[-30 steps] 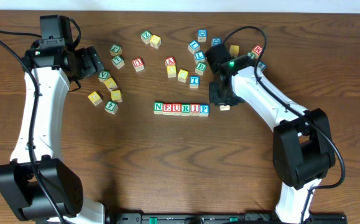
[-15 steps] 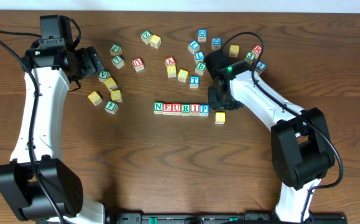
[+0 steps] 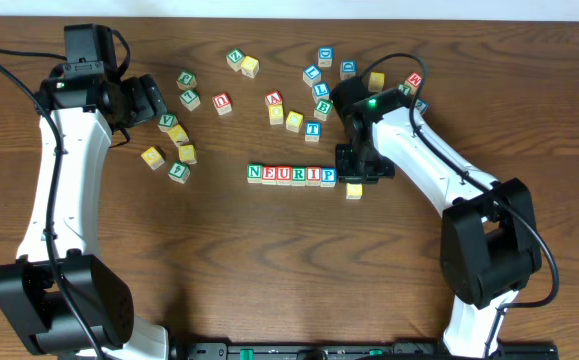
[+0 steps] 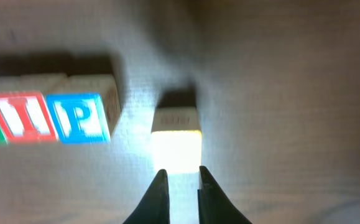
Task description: Spell out NEURIPS
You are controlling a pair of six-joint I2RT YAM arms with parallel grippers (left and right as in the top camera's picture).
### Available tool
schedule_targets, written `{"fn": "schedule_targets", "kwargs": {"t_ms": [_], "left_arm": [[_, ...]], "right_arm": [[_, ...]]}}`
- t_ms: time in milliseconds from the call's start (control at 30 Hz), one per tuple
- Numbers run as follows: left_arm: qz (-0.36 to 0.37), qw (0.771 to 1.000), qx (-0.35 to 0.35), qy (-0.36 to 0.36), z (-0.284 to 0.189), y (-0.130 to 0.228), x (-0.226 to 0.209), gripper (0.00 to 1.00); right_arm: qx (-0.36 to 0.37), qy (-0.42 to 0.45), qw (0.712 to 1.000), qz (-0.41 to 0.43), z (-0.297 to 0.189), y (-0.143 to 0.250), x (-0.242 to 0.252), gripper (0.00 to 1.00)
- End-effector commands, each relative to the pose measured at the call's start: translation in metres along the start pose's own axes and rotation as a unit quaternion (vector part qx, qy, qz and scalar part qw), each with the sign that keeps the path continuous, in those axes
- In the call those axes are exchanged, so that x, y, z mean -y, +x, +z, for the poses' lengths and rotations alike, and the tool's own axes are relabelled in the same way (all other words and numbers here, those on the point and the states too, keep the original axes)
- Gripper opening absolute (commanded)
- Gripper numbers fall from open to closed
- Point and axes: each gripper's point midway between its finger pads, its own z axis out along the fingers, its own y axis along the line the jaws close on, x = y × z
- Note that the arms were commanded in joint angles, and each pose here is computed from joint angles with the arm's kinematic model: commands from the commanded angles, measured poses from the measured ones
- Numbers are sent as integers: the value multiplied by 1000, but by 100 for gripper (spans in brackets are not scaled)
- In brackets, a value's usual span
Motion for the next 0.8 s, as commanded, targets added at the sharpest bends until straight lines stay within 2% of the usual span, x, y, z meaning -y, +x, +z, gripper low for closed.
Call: {"fn": "schedule_targets", "kwargs": {"t_ms": [0,267,433,600,767], "left_arm": [[-2,1000,-2,-5,3,-1,-2,97],[-2,1000,-2,-5,3,-1,-2,98],[-2,1000,-2,-6,3,-1,-2,98],[-2,1000,-2,-5,3,-1,-2,98],[-2,1000,-2,-5,3,-1,-2,97]], "right_arm": [[-21,-11,1000,-17,-5,21,-13,1],[-49,38,997,-43,9,48,-7,1],[-23,69,997,-35,21,41,6,3],[19,63,997,-32,40,26,4,11],[45,54,997,-29,46,16,1,11]]}}
